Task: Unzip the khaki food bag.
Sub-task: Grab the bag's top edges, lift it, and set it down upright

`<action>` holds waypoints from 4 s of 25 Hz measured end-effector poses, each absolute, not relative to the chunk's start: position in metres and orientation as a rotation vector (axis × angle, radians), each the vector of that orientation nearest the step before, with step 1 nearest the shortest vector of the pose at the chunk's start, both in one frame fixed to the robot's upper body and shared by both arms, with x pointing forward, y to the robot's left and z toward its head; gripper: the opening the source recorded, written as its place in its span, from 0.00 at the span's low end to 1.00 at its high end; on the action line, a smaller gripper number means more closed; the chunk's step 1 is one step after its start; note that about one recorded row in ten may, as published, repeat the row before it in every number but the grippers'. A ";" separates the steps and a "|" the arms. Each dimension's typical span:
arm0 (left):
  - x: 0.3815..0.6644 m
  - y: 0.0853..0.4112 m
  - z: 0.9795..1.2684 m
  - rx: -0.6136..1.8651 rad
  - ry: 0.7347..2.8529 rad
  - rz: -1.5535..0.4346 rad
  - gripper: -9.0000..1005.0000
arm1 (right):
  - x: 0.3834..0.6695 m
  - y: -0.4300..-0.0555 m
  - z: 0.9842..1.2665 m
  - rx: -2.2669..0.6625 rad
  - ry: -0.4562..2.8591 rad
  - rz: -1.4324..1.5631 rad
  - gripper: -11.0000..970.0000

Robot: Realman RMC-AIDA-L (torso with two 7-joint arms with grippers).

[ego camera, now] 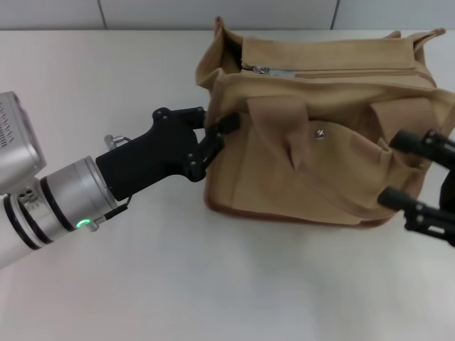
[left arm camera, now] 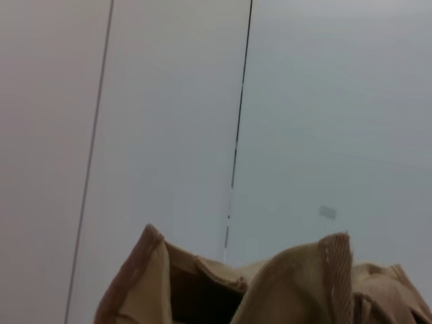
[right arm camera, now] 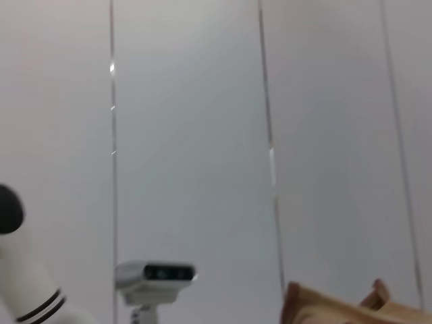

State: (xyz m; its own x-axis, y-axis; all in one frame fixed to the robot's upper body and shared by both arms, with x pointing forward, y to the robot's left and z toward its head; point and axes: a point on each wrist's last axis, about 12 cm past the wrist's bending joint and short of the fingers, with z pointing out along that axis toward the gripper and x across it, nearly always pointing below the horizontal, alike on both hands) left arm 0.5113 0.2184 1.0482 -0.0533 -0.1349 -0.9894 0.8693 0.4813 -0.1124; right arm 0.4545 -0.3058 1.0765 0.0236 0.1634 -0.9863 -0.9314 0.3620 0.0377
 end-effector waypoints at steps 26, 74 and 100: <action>0.513 0.228 1.052 0.629 1.356 -0.902 0.11 | 0.452 -0.310 1.076 -0.741 1.236 0.969 0.81; 0.508 0.189 1.076 0.984 1.082 -1.068 0.11 | 0.445 -0.244 1.029 -0.679 1.167 0.507 0.81; 0.506 0.184 1.072 0.984 1.104 -1.066 0.12 | 0.449 -0.229 1.027 -0.675 1.154 0.437 0.81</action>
